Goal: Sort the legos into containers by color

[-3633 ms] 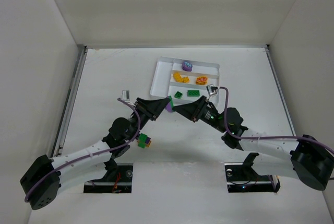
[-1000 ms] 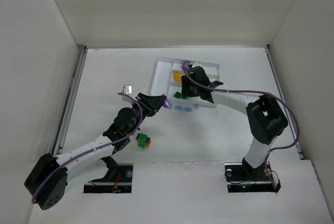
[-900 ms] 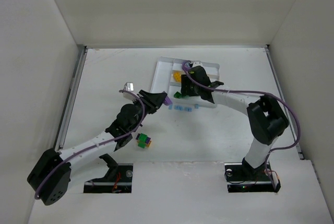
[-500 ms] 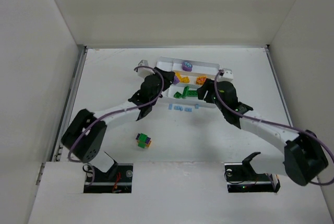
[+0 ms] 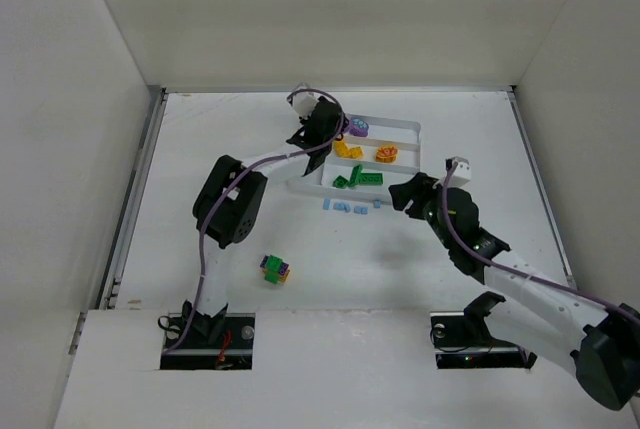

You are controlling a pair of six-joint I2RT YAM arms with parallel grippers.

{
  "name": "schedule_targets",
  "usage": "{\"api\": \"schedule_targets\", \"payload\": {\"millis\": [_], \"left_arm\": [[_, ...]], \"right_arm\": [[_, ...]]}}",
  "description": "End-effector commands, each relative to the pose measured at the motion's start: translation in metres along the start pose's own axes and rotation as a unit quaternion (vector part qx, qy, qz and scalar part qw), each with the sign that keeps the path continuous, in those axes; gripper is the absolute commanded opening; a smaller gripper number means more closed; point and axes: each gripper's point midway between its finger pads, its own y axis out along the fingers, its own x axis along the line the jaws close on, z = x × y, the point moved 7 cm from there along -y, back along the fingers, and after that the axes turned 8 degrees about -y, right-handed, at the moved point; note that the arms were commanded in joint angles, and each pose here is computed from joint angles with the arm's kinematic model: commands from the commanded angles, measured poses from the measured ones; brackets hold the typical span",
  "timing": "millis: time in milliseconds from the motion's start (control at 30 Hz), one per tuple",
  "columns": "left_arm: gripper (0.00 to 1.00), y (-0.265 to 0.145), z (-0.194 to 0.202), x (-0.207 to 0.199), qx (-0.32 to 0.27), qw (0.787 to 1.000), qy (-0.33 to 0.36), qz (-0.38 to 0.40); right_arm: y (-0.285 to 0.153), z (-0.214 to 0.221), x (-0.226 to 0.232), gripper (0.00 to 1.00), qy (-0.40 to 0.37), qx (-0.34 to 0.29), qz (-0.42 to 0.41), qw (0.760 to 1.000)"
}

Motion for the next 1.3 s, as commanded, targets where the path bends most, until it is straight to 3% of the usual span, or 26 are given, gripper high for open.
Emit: {"api": "schedule_targets", "payload": {"millis": [0,633,1267], "left_arm": [[0.22,0.009,-0.014,-0.026,-0.034,0.999,0.034,0.008],[0.28,0.042,0.005,-0.017,-0.076,0.986,0.145,-0.036],[0.32,0.058,0.011,-0.015,-0.077,0.982,0.167,-0.040]], "right_arm": [[-0.008,-0.011,0.012,0.66,0.021,-0.030,-0.031,0.999],[-0.042,-0.034,0.027,0.67,0.043,-0.068,-0.106,0.991],[-0.045,-0.034,0.034,0.68,0.046,-0.066,-0.127,0.989]]}}
